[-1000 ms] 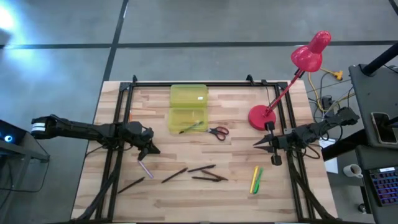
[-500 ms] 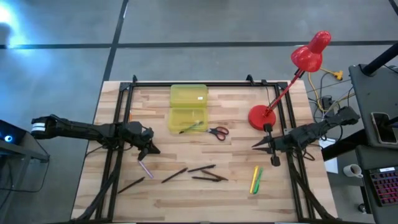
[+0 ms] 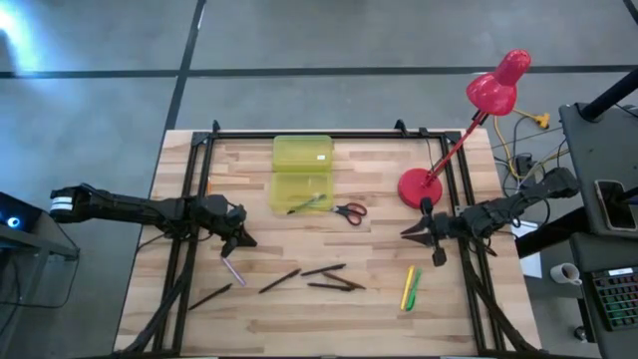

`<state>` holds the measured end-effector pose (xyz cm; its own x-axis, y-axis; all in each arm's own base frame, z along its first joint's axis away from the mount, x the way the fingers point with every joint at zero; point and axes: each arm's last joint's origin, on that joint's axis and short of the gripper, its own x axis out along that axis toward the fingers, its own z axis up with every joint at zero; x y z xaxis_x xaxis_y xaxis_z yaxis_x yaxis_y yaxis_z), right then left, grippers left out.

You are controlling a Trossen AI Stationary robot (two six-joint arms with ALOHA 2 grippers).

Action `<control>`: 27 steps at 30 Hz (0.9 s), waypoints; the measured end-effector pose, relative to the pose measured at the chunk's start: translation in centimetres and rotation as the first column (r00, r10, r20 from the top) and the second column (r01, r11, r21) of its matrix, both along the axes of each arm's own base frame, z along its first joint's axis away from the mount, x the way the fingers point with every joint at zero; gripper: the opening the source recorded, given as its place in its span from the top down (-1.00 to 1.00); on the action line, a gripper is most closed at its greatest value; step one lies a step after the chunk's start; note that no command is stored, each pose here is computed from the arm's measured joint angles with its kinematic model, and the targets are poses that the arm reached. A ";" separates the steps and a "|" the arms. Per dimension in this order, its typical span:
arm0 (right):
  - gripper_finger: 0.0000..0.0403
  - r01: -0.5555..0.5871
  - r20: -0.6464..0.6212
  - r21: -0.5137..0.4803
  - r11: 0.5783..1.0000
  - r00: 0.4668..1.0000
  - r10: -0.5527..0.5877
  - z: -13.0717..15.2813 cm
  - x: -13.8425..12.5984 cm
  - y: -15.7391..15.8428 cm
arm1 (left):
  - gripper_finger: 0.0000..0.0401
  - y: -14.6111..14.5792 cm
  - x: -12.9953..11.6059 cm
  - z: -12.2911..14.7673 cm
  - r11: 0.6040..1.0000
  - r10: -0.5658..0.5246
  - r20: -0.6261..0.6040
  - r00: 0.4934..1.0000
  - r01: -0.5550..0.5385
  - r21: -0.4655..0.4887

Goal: Pick & place school supplies into a supply box
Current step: Prepare the supply box on the top middle

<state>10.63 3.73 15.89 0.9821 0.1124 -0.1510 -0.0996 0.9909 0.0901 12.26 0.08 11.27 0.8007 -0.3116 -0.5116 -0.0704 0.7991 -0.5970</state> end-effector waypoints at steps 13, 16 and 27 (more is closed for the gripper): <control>0.84 0.283 0.245 0.007 0.959 0.929 -0.276 2.6 0.5 -0.6 | 1.00 0.0 0.0 0.0 1.000 0.001 0.001 1.000 -0.001 0.001; 0.84 0.323 0.289 0.028 0.946 0.904 -0.317 3.1 0.6 -0.7 | 1.00 0.0 0.0 0.1 0.997 0.044 -0.014 0.999 -0.045 -0.062; 0.84 0.214 0.478 0.388 0.897 0.785 -0.394 5.8 0.6 -0.7 | 1.00 1.8 1.0 2.0 0.591 0.764 0.010 0.646 -0.692 -0.415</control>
